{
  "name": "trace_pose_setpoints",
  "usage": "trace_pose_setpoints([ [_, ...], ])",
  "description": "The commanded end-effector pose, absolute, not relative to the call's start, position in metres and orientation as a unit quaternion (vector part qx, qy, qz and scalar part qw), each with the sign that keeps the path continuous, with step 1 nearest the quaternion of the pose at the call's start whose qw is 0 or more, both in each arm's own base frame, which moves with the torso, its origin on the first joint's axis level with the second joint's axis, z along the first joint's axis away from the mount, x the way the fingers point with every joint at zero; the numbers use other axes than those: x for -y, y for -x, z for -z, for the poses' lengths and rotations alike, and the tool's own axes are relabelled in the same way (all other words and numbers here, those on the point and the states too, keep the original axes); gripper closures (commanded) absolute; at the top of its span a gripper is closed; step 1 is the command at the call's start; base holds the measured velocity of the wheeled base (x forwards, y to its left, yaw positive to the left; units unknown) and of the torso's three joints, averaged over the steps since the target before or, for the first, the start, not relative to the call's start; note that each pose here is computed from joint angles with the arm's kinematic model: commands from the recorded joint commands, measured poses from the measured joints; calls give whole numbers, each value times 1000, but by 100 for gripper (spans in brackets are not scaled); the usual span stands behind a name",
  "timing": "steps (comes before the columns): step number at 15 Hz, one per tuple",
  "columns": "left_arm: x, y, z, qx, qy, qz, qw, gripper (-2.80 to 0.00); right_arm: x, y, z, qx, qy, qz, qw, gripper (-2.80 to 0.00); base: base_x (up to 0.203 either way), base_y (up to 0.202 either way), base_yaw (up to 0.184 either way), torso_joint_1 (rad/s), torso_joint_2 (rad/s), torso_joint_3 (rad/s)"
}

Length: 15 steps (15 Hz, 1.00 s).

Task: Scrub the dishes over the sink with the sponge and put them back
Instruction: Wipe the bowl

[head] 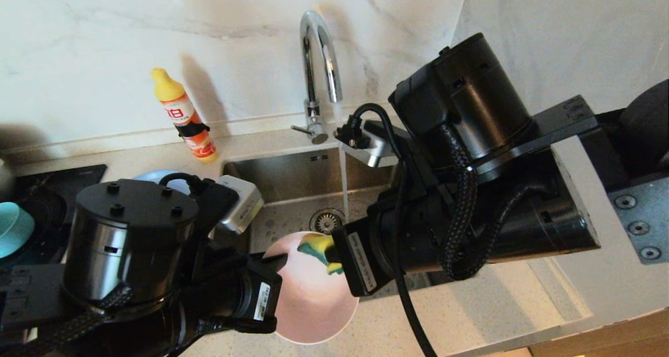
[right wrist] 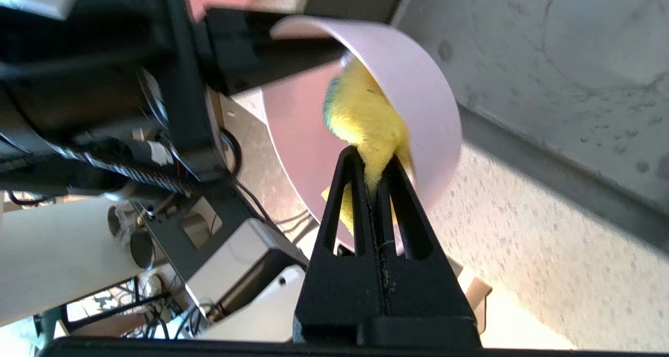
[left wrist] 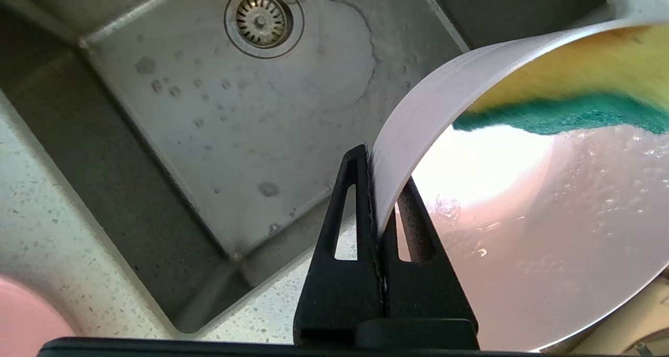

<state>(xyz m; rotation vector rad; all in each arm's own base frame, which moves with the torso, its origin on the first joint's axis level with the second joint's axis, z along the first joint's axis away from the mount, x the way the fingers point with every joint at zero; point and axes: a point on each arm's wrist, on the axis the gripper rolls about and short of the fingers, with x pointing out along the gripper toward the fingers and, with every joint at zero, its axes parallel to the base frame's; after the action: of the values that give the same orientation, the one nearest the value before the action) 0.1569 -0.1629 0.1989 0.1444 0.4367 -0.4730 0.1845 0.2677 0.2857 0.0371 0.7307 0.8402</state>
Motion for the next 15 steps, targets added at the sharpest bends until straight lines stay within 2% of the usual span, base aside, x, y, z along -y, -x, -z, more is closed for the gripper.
trace_pose_setpoints([
  [1, 163, -158, -201, -203, -65, 227, 950, 0, -260, -183, -286, -349, -19, -394, 850, 0, 0, 0, 0, 0, 0, 0],
  [7, 164, -162, -205, -176, -57, 196, 963, 0, -262, -179, -283, -361, -5, -383, 850, 0, 0, 0, 0, 0, 0, 0],
  [15, 162, -173, -210, -162, -44, 176, 970, 0, -277, -160, -274, -383, 22, -409, 828, 0, 0, 0, 0, 0, 0, 0],
])
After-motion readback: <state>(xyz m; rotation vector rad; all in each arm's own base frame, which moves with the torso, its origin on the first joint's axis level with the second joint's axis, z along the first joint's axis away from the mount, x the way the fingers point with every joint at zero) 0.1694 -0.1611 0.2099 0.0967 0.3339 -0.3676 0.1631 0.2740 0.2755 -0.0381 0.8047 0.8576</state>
